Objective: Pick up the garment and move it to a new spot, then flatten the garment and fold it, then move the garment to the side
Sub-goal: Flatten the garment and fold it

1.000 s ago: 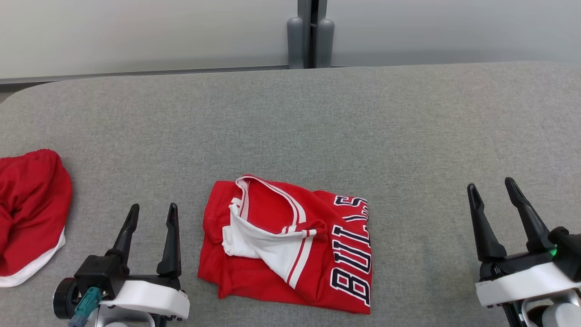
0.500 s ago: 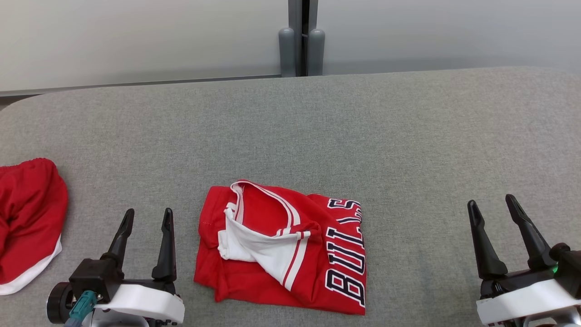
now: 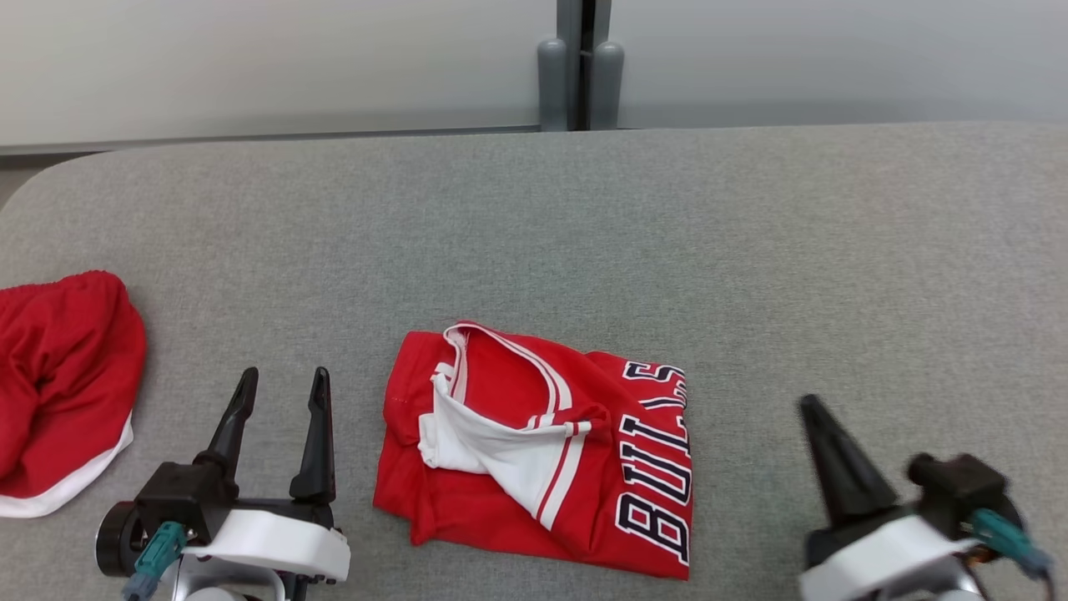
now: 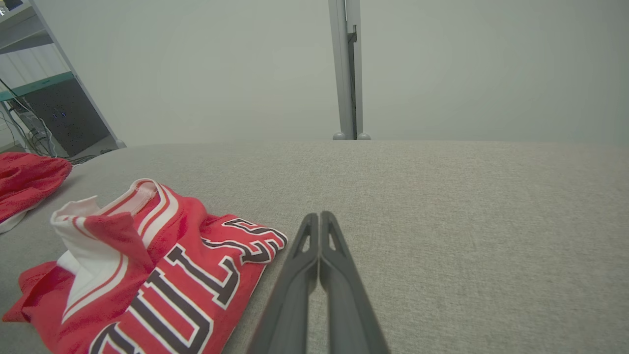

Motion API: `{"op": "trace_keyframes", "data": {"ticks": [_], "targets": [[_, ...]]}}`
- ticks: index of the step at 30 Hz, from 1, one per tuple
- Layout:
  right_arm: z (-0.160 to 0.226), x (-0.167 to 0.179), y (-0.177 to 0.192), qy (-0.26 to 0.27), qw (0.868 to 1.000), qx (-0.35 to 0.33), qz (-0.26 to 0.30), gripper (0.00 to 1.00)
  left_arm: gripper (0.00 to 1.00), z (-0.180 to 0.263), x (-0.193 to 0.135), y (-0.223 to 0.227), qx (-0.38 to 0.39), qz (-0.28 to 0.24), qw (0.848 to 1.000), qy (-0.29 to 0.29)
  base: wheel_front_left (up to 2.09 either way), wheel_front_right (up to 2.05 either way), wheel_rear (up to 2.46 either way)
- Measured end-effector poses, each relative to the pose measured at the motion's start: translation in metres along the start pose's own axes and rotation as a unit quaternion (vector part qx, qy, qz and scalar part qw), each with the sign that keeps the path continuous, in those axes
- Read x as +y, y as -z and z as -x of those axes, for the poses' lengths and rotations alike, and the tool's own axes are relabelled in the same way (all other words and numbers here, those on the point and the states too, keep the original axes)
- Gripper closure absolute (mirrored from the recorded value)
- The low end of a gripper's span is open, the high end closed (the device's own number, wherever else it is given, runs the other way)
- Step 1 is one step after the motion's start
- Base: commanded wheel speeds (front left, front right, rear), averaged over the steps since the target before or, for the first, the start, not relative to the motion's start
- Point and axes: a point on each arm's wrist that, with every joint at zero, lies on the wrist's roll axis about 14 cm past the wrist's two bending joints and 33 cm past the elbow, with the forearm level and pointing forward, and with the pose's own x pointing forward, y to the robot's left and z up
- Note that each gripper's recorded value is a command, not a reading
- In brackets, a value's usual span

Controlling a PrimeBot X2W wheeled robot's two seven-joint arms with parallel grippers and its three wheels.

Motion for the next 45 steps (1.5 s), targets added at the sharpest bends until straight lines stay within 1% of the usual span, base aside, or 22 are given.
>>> {"op": "trace_keyframes", "data": {"ticks": [4, 6, 9, 14, 18, 22, 26, 29, 30, 32, 35, 36, 37, 38, 39, 42, 45], "targets": [[-0.023, 0.051, 0.018, -0.074, 0.997, 0.022, -0.020, 1.00, 0.00, -0.004, 0.003, -0.003, -0.004, -0.001, 1.000, -0.004, 0.00, 0.00, 0.00], [-0.032, 0.077, 0.026, -0.111, 0.993, 0.033, -0.031, 1.00, 0.00, -0.005, 0.005, -0.005, -0.008, -0.001, 1.000, -0.007, 0.00, 0.00, 0.00], [-0.042, 0.107, 0.040, -0.155, 0.986, 0.055, -0.038, 1.00, 0.00, -0.006, 0.008, -0.005, -0.010, 0.000, 1.000, -0.012, 0.00, 0.00, 0.00], [-0.051, 0.131, 0.061, -0.190, 0.976, 0.092, -0.052, 1.00, 0.00, -0.003, 0.016, -0.002, -0.005, -0.002, 1.000, -0.022, 0.00, 0.00, 0.00], [-0.048, 0.164, 0.074, -0.242, 0.962, 0.117, -0.051, 1.00, 0.00, -0.002, 0.020, 0.001, -0.001, -0.003, 1.000, -0.029, 0.00, 0.00, 0.00], [-0.042, 0.194, 0.077, -0.290, 0.947, 0.131, -0.053, 1.00, 0.00, -0.003, 0.022, 0.002, -0.001, -0.003, 0.999, -0.033, 0.00, 0.00, 0.00], [-0.032, 0.214, 0.086, -0.326, 0.932, 0.154, -0.046, 1.00, 0.00, -0.005, 0.022, 0.002, -0.002, 0.000, 0.999, -0.035, 0.00, 0.00, 0.00], [-0.024, 0.223, 0.089, -0.346, 0.923, 0.164, -0.040, 1.00, 0.00, -0.005, 0.022, 0.002, -0.002, 0.001, 0.999, -0.034, 0.00, 0.00, 0.00], [-0.023, 0.224, 0.088, -0.350, 0.922, 0.162, -0.037, 1.00, 0.00, -0.005, 0.021, 0.002, -0.003, 0.002, 0.999, -0.034, 0.00, 0.00, 0.00], [-0.025, 0.221, 0.078, -0.353, 0.925, 0.139, -0.035, 1.00, 0.00, -0.005, 0.020, 0.002, -0.004, 0.003, 0.999, -0.032, 0.00, 0.00, 0.00], [-0.036, 0.210, 0.050, -0.337, 0.936, 0.087, -0.046, 1.00, 0.00, -0.006, 0.018, 0.000, -0.007, 0.002, 1.000, -0.030, 0.00, 0.00, 0.00], [-0.042, 0.203, 0.038, -0.325, 0.942, 0.065, -0.053, 0.79, 0.00, -0.007, 0.017, 0.000, -0.008, 0.002, 1.000, -0.028, 0.00, 0.00, 0.00], [-0.046, 0.194, 0.028, -0.313, 0.947, 0.048, -0.055, 0.54, 0.00, -0.007, 0.016, -0.001, -0.009, 0.000, 1.000, -0.026, 0.00, 0.00, 0.00], [-0.050, 0.183, 0.020, -0.296, 0.953, 0.034, -0.059, 0.11, 0.00, -0.006, 0.016, -0.002, -0.011, -0.001, 1.000, -0.027, 0.00, 0.00, 0.00], [-0.052, 0.170, 0.013, -0.276, 0.959, 0.021, -0.062, 0.00, 0.00, -0.006, 0.015, -0.003, -0.012, -0.002, 1.000, -0.026, 0.00, 0.00, 0.00], [-0.056, 0.126, -0.008, -0.211, 0.975, -0.021, -0.060, 0.00, 0.00, -0.003, 0.014, -0.005, -0.015, -0.006, 1.000, -0.025, 0.00, 0.00, 0.00], [-0.051, 0.077, -0.027, -0.138, 0.987, -0.059, -0.051, 0.00, 0.00, 0.000, 0.013, -0.008, -0.019, -0.008, 1.000, -0.022, 0.00, 0.00, 0.00]]}}
